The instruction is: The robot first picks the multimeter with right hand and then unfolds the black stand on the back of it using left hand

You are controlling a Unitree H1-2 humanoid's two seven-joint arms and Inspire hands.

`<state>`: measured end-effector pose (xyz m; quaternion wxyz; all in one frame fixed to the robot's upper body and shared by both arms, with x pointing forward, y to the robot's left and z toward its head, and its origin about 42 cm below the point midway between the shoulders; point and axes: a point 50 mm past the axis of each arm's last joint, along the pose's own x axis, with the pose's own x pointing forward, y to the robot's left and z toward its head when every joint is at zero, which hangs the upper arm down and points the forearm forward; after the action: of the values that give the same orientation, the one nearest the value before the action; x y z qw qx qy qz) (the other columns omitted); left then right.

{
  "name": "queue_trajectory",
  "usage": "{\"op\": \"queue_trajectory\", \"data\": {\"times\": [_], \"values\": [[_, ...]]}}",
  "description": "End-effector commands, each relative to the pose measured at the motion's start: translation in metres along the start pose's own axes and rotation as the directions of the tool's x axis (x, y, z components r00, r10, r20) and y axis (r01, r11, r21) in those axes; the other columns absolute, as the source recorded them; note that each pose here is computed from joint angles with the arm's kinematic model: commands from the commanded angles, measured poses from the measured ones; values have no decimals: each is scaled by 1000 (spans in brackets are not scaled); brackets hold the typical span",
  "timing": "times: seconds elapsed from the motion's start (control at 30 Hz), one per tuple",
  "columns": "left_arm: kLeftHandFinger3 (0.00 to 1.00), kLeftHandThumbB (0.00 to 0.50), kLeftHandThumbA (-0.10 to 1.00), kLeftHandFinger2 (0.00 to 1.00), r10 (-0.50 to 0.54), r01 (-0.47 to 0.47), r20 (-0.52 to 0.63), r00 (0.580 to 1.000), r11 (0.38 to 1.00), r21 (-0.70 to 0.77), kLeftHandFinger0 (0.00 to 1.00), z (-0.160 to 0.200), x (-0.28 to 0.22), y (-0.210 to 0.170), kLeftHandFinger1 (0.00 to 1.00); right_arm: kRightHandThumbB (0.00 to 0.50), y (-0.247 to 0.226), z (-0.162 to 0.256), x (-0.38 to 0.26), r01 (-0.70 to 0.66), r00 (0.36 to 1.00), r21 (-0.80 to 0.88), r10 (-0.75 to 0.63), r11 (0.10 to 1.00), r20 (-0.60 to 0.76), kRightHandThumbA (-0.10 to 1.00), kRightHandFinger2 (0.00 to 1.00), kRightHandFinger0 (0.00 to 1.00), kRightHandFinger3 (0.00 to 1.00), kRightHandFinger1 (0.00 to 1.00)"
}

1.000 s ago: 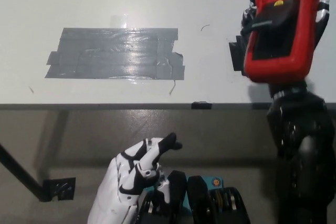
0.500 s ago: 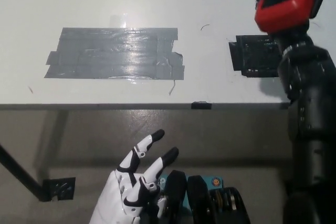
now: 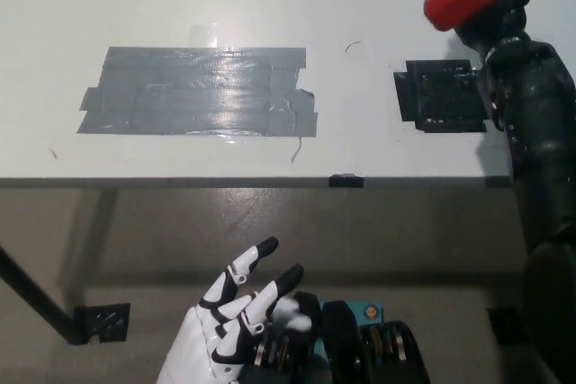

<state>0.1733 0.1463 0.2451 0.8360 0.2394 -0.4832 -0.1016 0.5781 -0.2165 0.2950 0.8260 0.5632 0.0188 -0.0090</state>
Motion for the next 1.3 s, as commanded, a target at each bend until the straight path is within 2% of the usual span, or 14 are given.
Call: {"op": "queue_trajectory", "data": {"times": [0.0, 0.07, 0.17, 0.23, 0.37, 0.5, 0.77, 0.83, 0.9, 0.97, 1.0, 1.07, 1.13, 1.27], "values": [[1000, 299, 980, 904, -2, 2, 20, 1000, 1000, 8, 1000, 3, -2, 8, 899, 97, 63, 37, 11, -108, 981, -294, 150, 950, 125, -100, 801, 0, 1000, 210], [1000, 305, 996, 905, -9, 9, 0, 1000, 1000, 30, 1000, 2, -5, 10, 891, 88, 65, 43, 11, -80, 984, -432, 141, 898, 113, -100, 911, 0, 1000, 285], [1000, 304, 987, 919, -13, 14, -13, 1000, 999, 35, 1000, 0, -8, 14, 897, 128, 66, 46, 13, -64, 983, -548, 147, 834, 109, -100, 859, 0, 799, 359], [1000, 298, 988, 930, -16, 17, -22, 1000, 998, 56, 1000, -3, -12, 16, 919, 140, 64, 55, 13, -60, 985, -646, 149, 761, 85, -100, 925, 0, 1000, 425], [1000, 295, 971, 936, -18, 20, -32, 999, 998, 63, 1000, -5, -15, 16, 931, 153, 62, 68, 13, -55, 989, -718, 135, 694, 55, -100, 1000, 0, 1000, 445], [1000, 296, 988, 950, -26, 29, -40, 999, 996, 79, 1000, -7, -17, 18, 954, 189, 66, 86, 13, -38, 993, -844, 116, 536, 29, -100, 896, 0, 1000, 323], [1000, 288, 988, 955, -37, 41, -46, 998, 996, 84, 1000, -11, -18, 20, 966, 189, 89, 117, 12, -34, 994, -954, 106, 299, -2, -100, 973, 0, 984, 424], [1000, 287, 969, 946, -29, 32, -45, 999, 997, 75, 1000, -12, -18, 20, 961, 234, 94, 121, 13, -1, 995, -978, 99, 210, 20, -100, 822, 0, 836, 342], [1000, 287, 978, 942, -29, 33, -44, 999, 996, 82, 1000, -13, -18, 20, 961, 228, 99, 122, 13, 9, 995, -990, 98, 143, 24, -100, 735, 0, 875, 281], [1000, 281, 981, 936, -23, 26, -39, 999, 996, 87, 1000, -14, -17, 21, 959, 225, 101, 119, 15, 21, 995, -999, 95, 32, 24, -100, 625, 0, 511, 232], [1000, 280, 979, 934, -20, 23, -36, 999, 996, 88, 1000, -14, -17, 21, 958, 225, 102, 119, 15, 25, 996, -1000, 89, -4, 24, -100, 647, 0, 477, 259], [1000, 288, 978, 940, -18, 21, -36, 999, 996, 88, 1000, -14, -15, 21, 961, 235, 104, 113, 17, 27, 998, -996, 66, -85, 22, -100, 714, 19, 630, 336], [1000, 291, 978, 946, -22, 25, -39, 999, 996, 87, 1000, -14, -14, 21, 958, 226, 105, 105, 18, 10, 997, -978, 78, -206, -6, -100, 701, 18, 546, 348], [1000, 292, 963, 923, -17, 20, -37, 999, 996, 87, 1000, -14, -13, 21, 948, 234, 98, 88, 20, -40, 994, -971, 91, -238, -63, -100, 870, 52, 721, 527]]}}
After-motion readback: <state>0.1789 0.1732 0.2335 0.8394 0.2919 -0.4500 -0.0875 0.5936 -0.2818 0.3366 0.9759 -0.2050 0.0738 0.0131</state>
